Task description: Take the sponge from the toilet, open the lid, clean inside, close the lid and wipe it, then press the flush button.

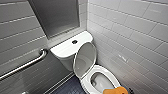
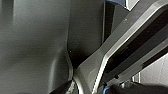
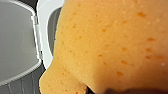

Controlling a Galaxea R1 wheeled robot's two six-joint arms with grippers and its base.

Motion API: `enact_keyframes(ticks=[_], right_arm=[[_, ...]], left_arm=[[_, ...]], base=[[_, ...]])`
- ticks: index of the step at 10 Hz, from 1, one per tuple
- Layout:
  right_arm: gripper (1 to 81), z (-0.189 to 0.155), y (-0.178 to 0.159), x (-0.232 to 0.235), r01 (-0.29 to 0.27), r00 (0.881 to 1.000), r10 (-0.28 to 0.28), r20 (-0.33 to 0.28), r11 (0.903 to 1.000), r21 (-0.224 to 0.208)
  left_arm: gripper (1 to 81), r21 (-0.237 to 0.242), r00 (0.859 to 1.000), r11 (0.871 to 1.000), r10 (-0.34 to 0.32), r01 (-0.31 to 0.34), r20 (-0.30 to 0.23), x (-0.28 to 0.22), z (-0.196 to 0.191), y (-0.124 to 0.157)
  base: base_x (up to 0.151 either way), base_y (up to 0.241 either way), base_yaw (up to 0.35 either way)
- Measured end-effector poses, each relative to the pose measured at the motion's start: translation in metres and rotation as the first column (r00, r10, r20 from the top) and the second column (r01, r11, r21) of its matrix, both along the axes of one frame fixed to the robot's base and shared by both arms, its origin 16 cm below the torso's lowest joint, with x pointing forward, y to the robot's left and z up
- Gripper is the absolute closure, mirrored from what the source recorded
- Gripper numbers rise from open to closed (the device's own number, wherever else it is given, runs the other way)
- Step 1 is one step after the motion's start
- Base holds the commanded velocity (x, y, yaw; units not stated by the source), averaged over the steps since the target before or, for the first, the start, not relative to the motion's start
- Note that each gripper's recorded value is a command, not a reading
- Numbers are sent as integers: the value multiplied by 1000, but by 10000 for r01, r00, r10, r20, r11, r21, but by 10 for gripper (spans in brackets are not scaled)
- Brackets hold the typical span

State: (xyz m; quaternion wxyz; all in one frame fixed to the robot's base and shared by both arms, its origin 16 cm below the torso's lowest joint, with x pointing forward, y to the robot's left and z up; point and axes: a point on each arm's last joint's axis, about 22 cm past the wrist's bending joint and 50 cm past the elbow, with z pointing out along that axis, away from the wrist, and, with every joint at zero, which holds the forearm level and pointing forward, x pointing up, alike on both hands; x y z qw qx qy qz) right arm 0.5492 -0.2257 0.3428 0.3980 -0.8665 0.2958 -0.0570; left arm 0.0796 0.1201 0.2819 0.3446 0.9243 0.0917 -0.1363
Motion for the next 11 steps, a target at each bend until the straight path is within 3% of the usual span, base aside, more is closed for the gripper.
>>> enact_keyframes(ticks=[2, 4, 7, 9, 11], right_arm=[[811, 16, 29, 49, -1033, 9939, 1031, 392, 9946, 46], [811, 16, 55, 91, -1838, 9807, 1852, 630, 9826, -275], [811, -15, 63, 110, -2686, 9614, 2739, 267, 9552, -1244], [811, -16, 76, 143, -3059, 9435, 3235, 717, 9336, -1866], [811, -13, 70, 177, -2997, 9365, 3338, 1077, 9210, -2488]], left_arm=[[10, 73, 10000, 10000, -25, 25, 2, -1, -2, 3], [10, 69, 10000, 10000, -24, 24, 2, -1, -2, 2], [10, 95, 10000, 10000, -28, 28, 6, -1, -3, 4], [10, 276, 10000, 9996, -97, 97, 3, -3, -8, 11], [10, 370, 9999, 9992, -135, 135, -10, -5, -12, 12]], base=[[0, 0, 0], [0, 0, 0], [0, 0, 0], [0, 0, 0], [0, 0, 0]])
